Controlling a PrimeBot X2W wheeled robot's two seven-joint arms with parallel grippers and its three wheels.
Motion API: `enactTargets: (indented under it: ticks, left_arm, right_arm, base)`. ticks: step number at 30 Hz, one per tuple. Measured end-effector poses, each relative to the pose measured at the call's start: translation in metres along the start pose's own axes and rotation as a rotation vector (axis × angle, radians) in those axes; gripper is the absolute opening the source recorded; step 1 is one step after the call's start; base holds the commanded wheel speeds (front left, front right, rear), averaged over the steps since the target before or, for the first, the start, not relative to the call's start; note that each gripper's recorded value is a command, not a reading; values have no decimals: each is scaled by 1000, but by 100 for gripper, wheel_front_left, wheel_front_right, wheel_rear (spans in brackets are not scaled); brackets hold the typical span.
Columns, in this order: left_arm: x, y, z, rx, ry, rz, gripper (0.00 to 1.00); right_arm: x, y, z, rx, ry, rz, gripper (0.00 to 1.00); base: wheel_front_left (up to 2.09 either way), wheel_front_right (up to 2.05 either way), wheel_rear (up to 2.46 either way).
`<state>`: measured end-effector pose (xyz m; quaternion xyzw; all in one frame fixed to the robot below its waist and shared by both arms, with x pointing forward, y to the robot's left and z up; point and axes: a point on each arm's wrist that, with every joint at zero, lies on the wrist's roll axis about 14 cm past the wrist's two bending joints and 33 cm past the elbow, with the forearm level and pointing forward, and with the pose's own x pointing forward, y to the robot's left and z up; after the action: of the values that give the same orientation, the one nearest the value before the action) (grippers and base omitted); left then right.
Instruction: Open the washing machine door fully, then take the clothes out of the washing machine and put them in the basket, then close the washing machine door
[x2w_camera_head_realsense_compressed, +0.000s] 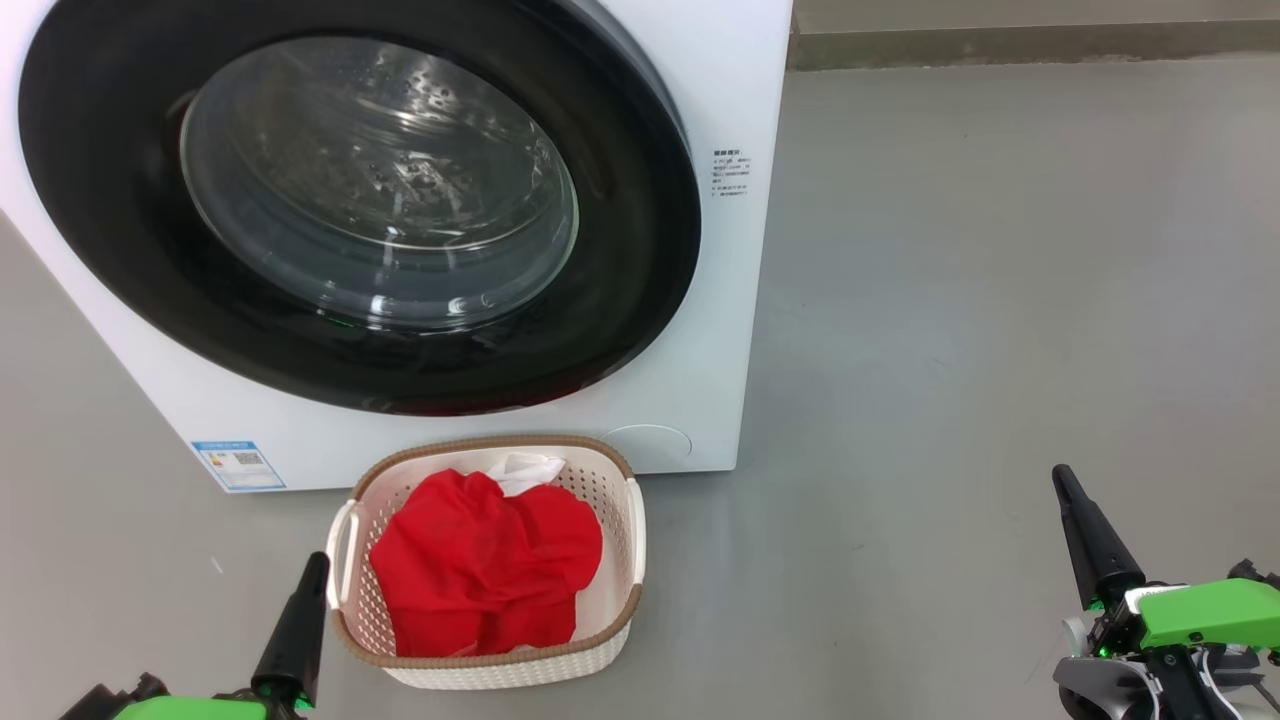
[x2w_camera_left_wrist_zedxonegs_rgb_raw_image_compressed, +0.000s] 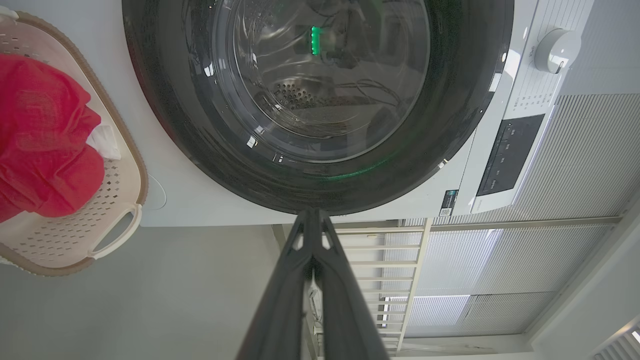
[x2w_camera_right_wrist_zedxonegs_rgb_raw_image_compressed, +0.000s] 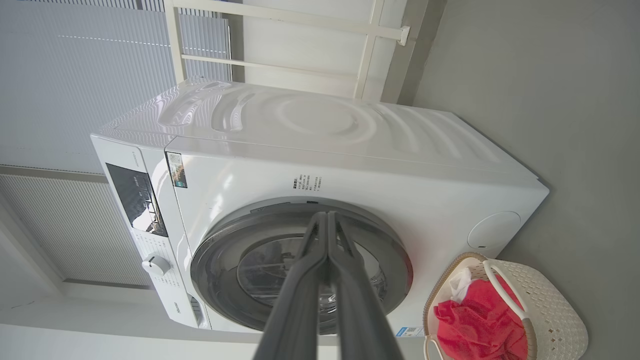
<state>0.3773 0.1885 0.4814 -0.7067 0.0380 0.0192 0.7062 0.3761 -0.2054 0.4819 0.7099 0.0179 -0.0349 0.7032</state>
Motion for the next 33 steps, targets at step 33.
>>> enactTargets:
  ticks: [33]
  left_arm:
    - [0,0,0,0,0,0,0]
  right_arm:
    - [0,0,0,4,-2,0,0]
  base:
    - [0,0,0]
